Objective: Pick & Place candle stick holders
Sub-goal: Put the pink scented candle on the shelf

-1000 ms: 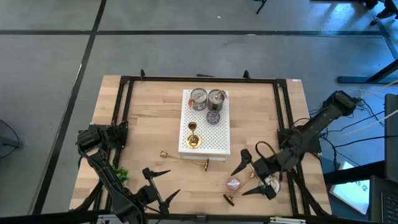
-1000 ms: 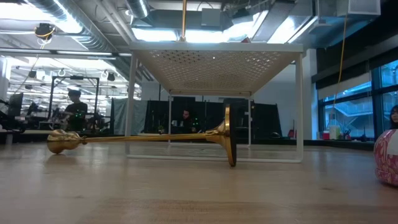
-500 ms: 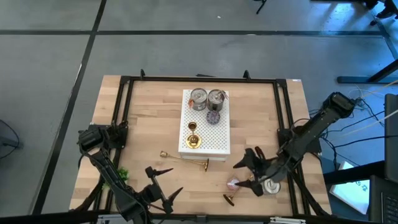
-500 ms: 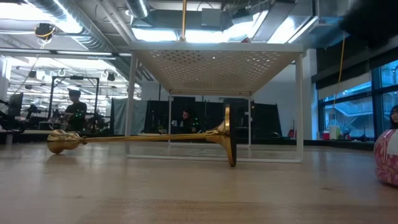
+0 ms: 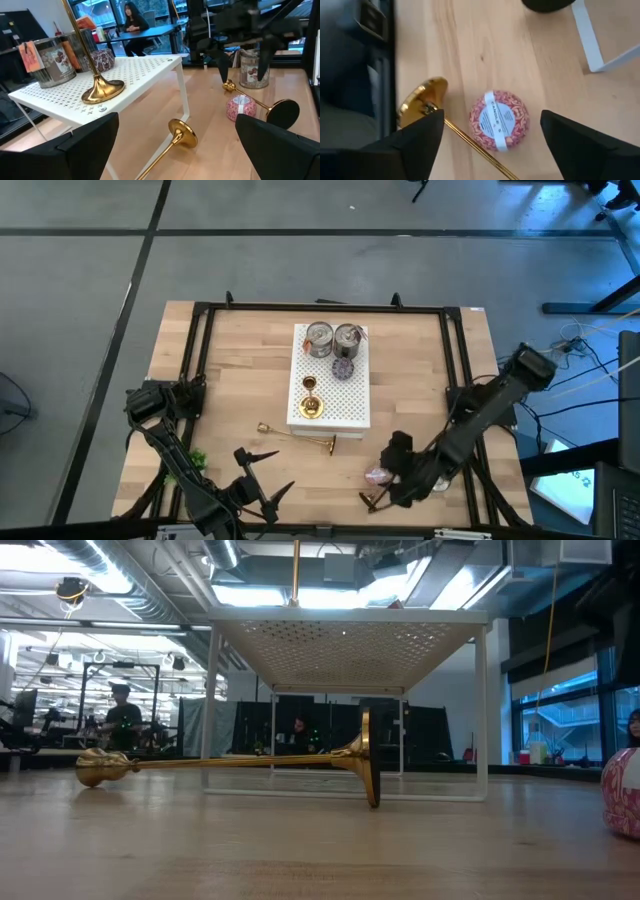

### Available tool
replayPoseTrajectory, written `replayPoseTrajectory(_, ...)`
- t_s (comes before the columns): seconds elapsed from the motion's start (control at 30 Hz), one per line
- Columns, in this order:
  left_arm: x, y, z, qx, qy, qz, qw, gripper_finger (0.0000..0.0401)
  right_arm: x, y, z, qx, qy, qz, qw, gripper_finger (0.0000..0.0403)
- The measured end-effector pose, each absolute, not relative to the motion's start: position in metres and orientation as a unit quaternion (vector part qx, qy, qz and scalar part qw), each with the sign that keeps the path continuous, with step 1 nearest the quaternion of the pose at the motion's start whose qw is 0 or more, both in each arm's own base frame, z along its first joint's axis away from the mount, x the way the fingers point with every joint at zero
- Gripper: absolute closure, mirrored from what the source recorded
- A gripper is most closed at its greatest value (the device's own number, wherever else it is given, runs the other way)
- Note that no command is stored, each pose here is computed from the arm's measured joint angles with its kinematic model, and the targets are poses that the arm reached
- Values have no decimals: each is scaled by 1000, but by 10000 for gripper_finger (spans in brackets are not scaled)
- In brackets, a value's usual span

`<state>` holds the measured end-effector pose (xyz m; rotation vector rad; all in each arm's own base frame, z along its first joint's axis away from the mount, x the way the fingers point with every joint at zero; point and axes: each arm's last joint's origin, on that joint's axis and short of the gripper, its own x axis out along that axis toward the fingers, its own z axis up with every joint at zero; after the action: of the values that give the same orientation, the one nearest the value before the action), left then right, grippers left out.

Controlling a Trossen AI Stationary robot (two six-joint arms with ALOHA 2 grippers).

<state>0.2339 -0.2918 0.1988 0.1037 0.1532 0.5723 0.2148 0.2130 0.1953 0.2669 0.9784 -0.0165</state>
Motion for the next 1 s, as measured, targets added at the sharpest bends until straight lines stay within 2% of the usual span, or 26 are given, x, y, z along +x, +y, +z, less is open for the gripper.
replayPoseTrajectory(0.13, 234, -292, 199, 48, 75, 282, 955, 1, 231, 231, 194, 84, 512, -31, 854, 86)
replayPoseTrajectory(0.33, 234, -293, 199, 46, 75, 281, 956, 1, 250, 240, 185, 126, 546, -54, 827, 88)
replayPoseTrajectory(0.6, 234, -293, 199, 49, 80, 279, 956, 1, 248, 229, 179, 140, 573, -117, 799, 88)
replayPoseTrajectory(1.0, 234, -293, 199, 57, 82, 278, 955, 1, 248, 229, 172, 152, 580, -143, 787, 88)
